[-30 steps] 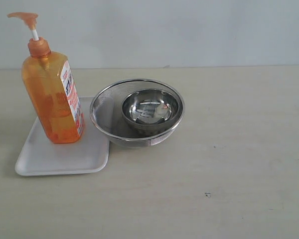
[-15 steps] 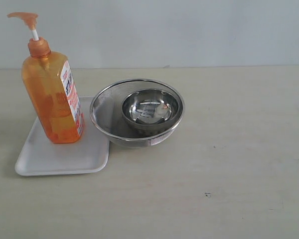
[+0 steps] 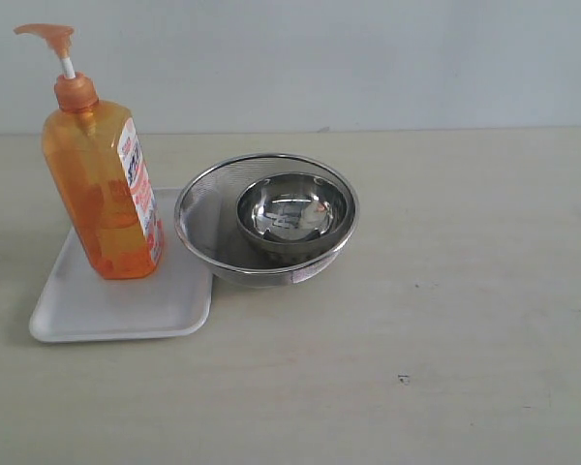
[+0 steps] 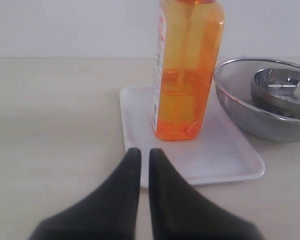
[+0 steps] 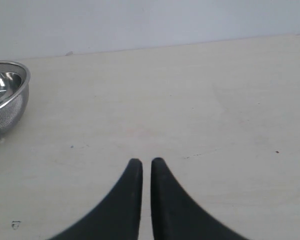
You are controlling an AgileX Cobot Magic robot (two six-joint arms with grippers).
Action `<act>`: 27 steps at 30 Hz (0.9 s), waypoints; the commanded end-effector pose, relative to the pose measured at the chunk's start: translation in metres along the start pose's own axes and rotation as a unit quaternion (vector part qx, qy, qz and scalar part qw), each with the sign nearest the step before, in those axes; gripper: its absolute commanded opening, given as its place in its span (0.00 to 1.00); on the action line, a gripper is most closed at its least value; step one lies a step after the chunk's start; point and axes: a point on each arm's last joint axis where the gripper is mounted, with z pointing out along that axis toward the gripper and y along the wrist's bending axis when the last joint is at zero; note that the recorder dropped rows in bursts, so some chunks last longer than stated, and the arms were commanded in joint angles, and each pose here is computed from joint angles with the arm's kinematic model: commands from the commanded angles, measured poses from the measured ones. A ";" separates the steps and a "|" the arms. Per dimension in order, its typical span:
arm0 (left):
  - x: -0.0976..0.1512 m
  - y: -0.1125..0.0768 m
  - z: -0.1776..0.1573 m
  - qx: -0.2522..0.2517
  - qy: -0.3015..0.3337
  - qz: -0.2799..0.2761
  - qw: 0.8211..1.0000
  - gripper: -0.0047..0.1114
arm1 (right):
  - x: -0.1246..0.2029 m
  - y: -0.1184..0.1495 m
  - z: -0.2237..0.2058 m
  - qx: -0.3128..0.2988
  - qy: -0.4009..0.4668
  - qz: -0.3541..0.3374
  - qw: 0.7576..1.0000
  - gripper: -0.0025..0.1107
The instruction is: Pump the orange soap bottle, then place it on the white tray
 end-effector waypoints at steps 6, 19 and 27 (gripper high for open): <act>0.001 0.004 0.000 -0.033 -0.001 -0.010 0.999 0.09 | -0.001 0.000 0.000 0.001 -0.007 -0.005 1.000 0.06; 0.001 0.004 0.000 -0.033 -0.001 -0.010 0.999 0.09 | -0.001 0.000 0.000 0.001 -0.007 -0.005 1.000 0.06; 0.001 0.004 0.000 -0.033 -0.001 -0.010 0.999 0.09 | -0.001 0.000 0.000 0.001 -0.007 -0.005 1.000 0.06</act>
